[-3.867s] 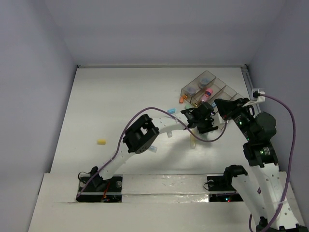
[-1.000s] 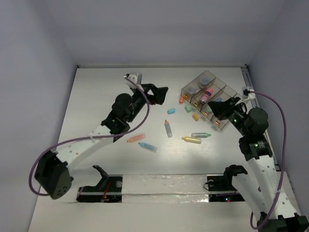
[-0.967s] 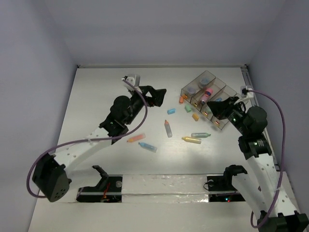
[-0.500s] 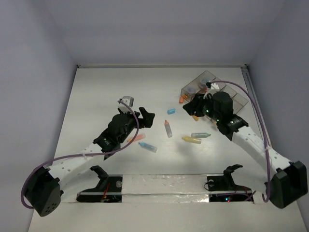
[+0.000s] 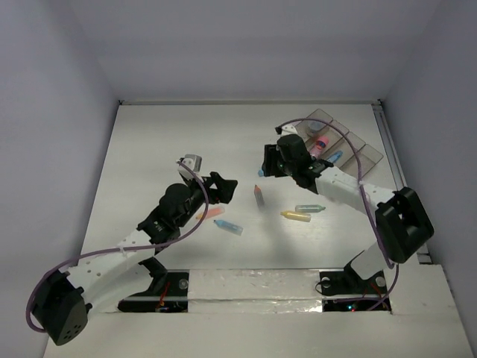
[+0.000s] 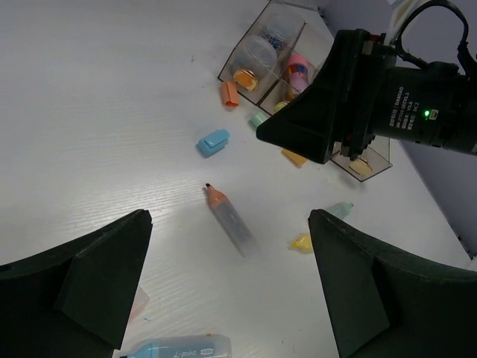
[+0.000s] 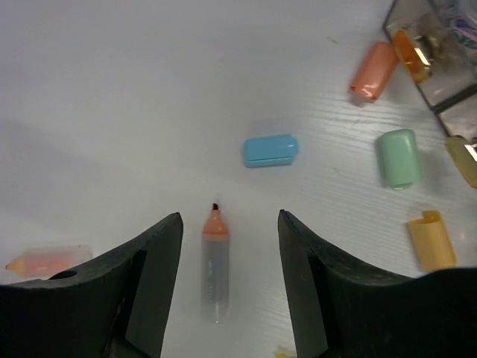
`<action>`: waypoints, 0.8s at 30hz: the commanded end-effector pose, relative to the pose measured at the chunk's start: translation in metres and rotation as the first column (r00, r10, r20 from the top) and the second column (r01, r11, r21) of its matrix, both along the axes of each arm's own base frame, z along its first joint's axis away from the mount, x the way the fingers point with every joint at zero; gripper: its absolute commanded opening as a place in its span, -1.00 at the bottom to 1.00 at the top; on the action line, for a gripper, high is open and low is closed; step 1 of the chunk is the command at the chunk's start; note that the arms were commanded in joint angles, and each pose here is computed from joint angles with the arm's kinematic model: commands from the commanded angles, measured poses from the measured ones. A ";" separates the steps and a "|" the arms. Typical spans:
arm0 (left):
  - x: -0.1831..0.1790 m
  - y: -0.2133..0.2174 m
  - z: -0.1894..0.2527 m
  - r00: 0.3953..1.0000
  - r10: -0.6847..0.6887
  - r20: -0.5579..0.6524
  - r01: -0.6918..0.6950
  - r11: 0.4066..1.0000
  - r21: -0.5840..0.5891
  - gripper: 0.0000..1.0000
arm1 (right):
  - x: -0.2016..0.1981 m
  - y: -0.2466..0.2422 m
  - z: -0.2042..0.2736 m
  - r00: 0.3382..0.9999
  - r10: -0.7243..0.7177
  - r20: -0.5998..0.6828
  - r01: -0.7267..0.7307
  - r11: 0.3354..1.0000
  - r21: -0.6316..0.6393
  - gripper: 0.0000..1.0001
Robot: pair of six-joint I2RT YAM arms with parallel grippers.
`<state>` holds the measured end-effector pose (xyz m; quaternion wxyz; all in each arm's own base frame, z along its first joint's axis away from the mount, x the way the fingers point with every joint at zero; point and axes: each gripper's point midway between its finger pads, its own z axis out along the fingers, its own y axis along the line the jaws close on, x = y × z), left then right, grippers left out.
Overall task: Sort the stationery into containers
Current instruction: Pick up the pen from the center of the board.
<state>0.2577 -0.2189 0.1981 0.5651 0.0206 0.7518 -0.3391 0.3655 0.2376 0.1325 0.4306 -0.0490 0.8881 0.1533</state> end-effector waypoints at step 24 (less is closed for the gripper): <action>-0.006 0.007 -0.007 0.998 -0.020 0.062 0.017 0.999 0.051 0.63 | -0.046 0.046 -0.092 0.971 0.121 -0.209 -0.163 0.966 -0.202 -0.57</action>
